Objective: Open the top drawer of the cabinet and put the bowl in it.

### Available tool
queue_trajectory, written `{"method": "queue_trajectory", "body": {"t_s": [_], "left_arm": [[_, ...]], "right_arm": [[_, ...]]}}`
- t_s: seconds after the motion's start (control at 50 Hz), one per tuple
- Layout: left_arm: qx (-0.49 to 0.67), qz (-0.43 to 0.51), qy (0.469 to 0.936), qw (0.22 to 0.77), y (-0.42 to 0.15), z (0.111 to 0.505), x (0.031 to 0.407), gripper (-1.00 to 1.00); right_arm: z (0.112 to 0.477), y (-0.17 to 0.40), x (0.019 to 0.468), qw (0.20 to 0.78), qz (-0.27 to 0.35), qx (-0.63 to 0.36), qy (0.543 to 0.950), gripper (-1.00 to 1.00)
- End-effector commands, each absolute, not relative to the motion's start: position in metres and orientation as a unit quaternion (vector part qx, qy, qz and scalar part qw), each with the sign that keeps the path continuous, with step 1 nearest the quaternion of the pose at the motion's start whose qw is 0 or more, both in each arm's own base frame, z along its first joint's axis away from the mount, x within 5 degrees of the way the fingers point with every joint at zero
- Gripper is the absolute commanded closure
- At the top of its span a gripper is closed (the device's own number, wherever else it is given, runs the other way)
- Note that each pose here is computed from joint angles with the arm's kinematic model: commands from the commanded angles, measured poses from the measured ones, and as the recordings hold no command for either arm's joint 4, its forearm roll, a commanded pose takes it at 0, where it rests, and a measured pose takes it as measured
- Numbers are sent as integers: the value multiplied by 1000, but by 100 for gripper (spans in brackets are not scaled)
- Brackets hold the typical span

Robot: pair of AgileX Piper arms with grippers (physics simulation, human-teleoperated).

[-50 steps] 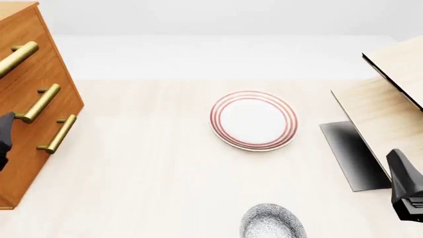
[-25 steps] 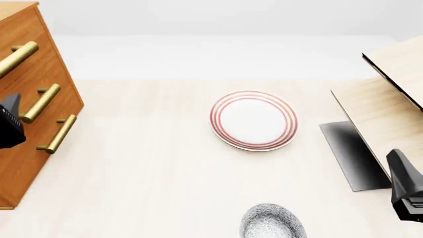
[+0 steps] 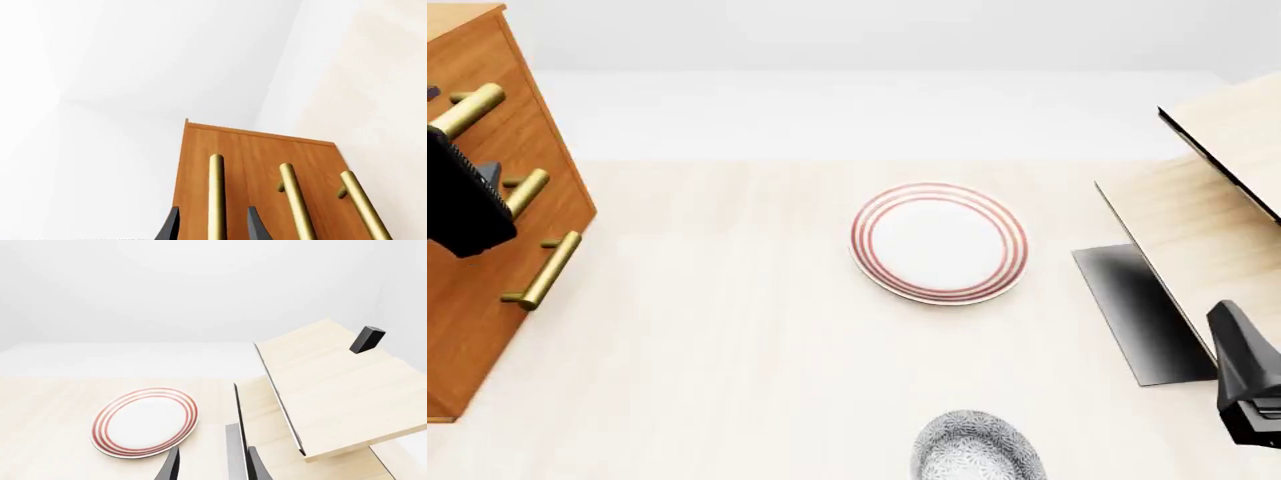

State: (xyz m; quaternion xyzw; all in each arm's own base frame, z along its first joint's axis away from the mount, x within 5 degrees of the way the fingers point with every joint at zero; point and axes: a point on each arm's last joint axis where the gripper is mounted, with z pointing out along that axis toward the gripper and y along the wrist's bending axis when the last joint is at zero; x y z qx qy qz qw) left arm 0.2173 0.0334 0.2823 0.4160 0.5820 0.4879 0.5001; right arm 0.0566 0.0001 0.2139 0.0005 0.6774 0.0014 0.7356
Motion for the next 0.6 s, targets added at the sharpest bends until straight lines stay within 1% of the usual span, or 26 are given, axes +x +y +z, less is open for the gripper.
{"method": "queue_trajectory", "body": {"t_s": [0.02, 0.22, 0.3, 0.6], "left_arm": [[409, 490, 593, 491, 43, 274, 233, -100], [388, 499, 608, 480, 56, 268, 232, -100], [380, 513, 610, 470, 64, 262, 228, -100], [365, 522, 616, 464, 72, 262, 227, -100]], "right_arm": [[214, 0, 57, 736, 1, 0, 677, -100], [214, 0, 57, 736, 1, 0, 677, -100], [214, 0, 56, 736, 1, 0, 677, -100], [214, 0, 57, 736, 1, 0, 677, -100]]}}
